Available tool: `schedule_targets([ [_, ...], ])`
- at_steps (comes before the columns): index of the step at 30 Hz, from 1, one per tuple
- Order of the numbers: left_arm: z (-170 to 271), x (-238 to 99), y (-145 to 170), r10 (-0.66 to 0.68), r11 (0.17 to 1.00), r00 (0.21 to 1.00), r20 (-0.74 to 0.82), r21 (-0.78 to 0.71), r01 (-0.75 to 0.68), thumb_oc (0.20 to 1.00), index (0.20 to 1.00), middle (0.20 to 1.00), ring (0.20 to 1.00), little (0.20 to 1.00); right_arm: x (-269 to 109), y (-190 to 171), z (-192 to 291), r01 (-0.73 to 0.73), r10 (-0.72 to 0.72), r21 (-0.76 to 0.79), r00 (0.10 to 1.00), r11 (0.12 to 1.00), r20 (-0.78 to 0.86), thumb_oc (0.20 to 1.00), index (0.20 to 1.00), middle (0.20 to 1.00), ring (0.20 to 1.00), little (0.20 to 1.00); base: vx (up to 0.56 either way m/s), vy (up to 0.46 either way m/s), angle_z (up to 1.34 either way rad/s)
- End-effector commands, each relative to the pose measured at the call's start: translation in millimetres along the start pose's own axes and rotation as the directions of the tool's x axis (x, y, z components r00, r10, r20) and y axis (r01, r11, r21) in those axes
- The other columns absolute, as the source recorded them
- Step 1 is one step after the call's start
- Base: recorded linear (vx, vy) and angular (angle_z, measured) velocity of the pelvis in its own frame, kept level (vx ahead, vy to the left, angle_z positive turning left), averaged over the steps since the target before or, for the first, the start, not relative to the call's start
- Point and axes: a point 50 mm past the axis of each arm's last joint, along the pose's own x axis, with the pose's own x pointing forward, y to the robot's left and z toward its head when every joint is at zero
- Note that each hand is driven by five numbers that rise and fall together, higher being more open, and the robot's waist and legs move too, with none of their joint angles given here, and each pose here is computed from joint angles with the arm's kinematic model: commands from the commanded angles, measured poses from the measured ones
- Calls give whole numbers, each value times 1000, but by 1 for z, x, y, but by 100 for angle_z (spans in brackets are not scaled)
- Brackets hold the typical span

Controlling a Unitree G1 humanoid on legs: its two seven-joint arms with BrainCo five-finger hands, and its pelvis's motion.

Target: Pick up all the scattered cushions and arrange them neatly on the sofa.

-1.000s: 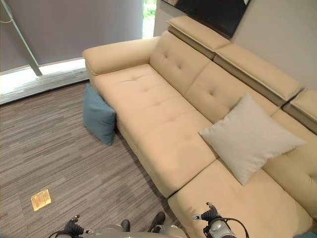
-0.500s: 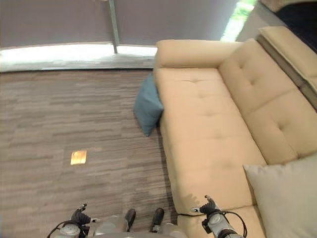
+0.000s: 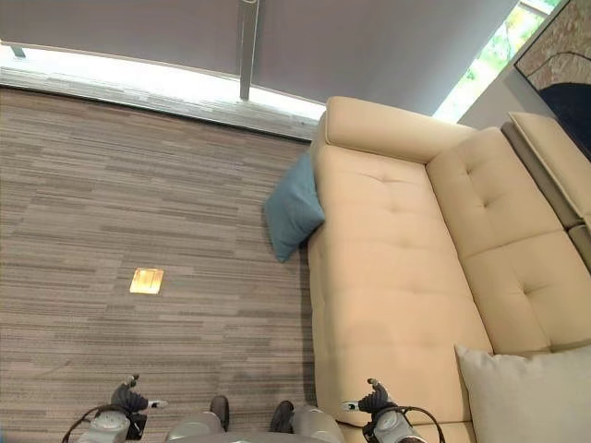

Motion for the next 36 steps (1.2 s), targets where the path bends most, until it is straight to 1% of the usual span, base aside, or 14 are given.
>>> schedule_targets([
  [1,1,0,0,17,1000,1000,19,-11,-17,1000,1000,1000,1000,1000,4,-15,13,45,-44,-19,998,999,36,1000,1000,1000,1000,1000,229,58,18],
  [5,4,1,-5,2,1000,1000,12,4,-2,1000,1000,1000,1000,1000,4,-18,10,54,-53,-31,998,998,25,1000,1000,1000,1000,1000,315,35,37],
  [10,-2,-1,-11,-14,1000,1000,-1,19,14,1000,1000,1000,1000,1000,1,-12,-5,44,-44,-6,999,999,-9,1000,1000,1000,1000,1000,392,-61,111],
  [14,13,2,-8,-8,1000,999,46,5,8,1000,1000,1000,1000,1000,2,-16,2,58,-58,20,998,998,8,1000,1000,1000,1000,1000,158,-93,71],
  [17,13,2,-6,-10,1000,999,45,21,10,1000,1000,1000,1000,1000,3,-15,5,59,-59,26,998,998,16,1000,1000,1000,1000,1000,204,19,-1],
  [22,-9,-1,2,2,1000,1000,-23,25,-2,1000,1000,1000,1000,1000,2,-8,9,41,-41,17,999,999,25,1000,1000,1000,1000,1000,287,129,-5],
  [24,-25,-5,6,10,999,997,-73,35,-7,1000,1000,1000,1000,1000,1,1,10,13,-13,-4,1000,1000,28,1000,1000,1000,1000,1000,375,275,-89],
  [29,-22,-4,13,27,998,998,-62,50,-24,1000,1000,1000,1000,1000,2,2,23,5,-4,-10,998,1000,67,1000,1000,1000,1000,1000,228,253,-34],
  [36,-16,-3,5,10,999,999,-44,43,-8,1000,1000,1000,1000,1000,4,-7,26,29,-25,-50,997,998,79,1000,1000,1000,1000,1000,201,106,-21],
])
